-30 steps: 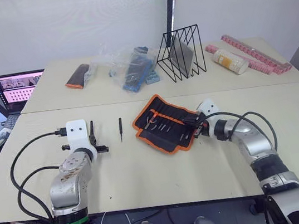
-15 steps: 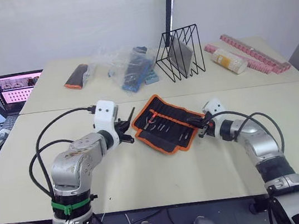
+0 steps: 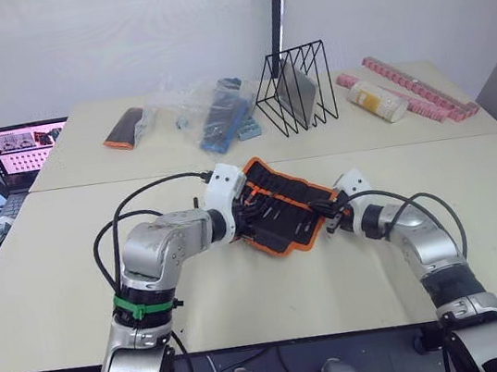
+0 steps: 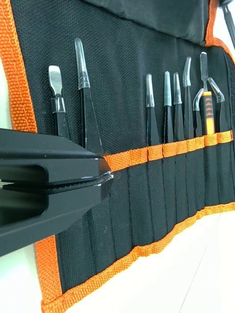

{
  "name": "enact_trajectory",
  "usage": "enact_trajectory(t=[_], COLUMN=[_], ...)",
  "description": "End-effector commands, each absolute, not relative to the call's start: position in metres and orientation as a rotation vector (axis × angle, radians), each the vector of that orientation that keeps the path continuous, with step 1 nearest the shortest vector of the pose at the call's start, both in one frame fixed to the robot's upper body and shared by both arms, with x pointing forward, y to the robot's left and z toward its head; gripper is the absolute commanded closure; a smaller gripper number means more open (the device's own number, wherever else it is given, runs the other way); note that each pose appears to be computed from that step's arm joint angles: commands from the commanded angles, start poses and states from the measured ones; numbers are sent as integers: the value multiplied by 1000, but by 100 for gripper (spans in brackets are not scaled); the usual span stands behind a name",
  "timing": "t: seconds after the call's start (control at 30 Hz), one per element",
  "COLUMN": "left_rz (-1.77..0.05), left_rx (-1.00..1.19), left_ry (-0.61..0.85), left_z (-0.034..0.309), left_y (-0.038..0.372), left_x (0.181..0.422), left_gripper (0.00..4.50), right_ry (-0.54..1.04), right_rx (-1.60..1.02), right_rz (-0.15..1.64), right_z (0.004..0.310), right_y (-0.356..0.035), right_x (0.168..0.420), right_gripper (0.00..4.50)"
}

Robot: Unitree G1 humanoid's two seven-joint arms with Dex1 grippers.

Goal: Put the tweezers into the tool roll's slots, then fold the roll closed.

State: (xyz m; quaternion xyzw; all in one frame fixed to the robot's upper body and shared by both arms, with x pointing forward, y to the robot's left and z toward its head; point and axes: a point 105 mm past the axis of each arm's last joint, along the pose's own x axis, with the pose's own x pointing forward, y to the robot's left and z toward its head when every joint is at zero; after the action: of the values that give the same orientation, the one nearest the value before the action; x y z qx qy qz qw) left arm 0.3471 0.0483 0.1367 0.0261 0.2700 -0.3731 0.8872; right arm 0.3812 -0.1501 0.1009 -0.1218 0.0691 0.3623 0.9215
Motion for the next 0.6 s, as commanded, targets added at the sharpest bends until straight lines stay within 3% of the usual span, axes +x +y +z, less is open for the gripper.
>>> enact_trajectory(t=[0.03,0.6], left_rz=[-794,-798], left_rx=[94,98], left_ry=[556,567], left_z=[139,125], left_y=[39,12], left_x=[346,360], left_gripper=[449,449], right_ry=[170,160], right_rx=[-254,-246], right_rz=[735,720], right_z=[92,91], right_y=[-151,-144], right_x=[378,376], right_gripper=[450,450])
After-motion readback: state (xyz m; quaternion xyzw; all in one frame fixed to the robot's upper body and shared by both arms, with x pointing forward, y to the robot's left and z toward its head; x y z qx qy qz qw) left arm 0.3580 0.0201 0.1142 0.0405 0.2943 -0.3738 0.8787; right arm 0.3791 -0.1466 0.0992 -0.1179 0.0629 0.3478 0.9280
